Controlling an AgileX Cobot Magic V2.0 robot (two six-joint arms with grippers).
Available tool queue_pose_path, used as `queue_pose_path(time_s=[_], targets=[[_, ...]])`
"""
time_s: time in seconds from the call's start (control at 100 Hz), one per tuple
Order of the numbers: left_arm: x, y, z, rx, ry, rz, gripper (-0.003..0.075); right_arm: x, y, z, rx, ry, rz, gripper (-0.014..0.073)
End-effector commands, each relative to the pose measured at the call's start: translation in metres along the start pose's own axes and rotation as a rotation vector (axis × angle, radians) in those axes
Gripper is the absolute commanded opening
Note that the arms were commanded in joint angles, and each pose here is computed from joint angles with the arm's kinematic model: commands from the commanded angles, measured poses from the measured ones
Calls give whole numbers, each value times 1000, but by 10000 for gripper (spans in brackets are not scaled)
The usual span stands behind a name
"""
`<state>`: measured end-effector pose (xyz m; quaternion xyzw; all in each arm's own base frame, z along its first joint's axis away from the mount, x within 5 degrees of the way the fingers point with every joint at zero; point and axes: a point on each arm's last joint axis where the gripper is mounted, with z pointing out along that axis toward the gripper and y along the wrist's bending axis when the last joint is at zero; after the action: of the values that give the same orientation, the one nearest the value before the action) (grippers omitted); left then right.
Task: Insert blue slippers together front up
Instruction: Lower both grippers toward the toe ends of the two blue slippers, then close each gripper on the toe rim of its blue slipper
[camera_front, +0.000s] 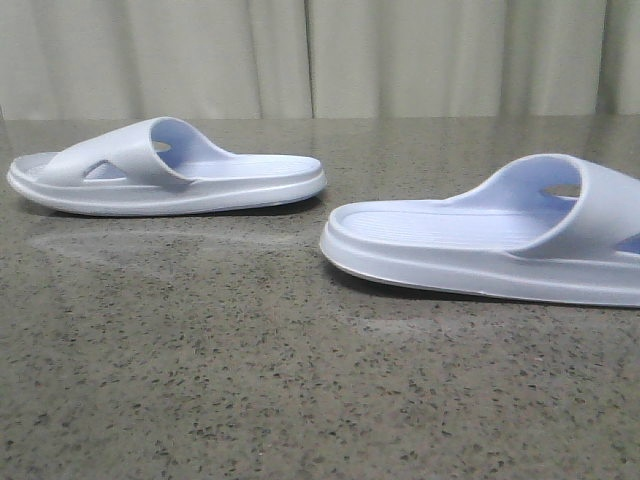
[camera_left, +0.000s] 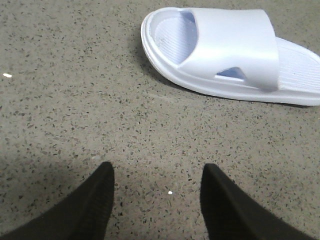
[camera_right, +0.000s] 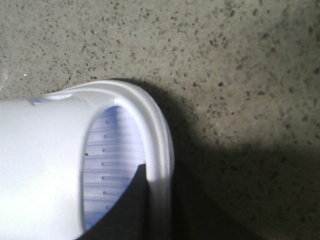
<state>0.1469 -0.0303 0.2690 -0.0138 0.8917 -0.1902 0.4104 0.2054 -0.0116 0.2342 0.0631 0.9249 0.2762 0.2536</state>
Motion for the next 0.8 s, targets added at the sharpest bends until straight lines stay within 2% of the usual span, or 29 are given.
queue_pose_path(time_s=[0.0,0.2,0.42,0.61,0.79], targets=[[-14,-3,-3,11,-72,-29,346,-7,5,-5,-22,-36,-23,-104],[-27,-1,5,-3,-86,-52,346,-8,6,-6,-31,-51,-13,-104],[-69,-3,24,-3,-88,-61,346,-9,7,-6,-48,-62,-12,-104],[-102,-4,58,85,20,-47,346,-10,9,-6,-70,-69,-24,-104],[-122,14,92,123,123,-95,341,-10,9,-6,-70,-70,-30,-104]])
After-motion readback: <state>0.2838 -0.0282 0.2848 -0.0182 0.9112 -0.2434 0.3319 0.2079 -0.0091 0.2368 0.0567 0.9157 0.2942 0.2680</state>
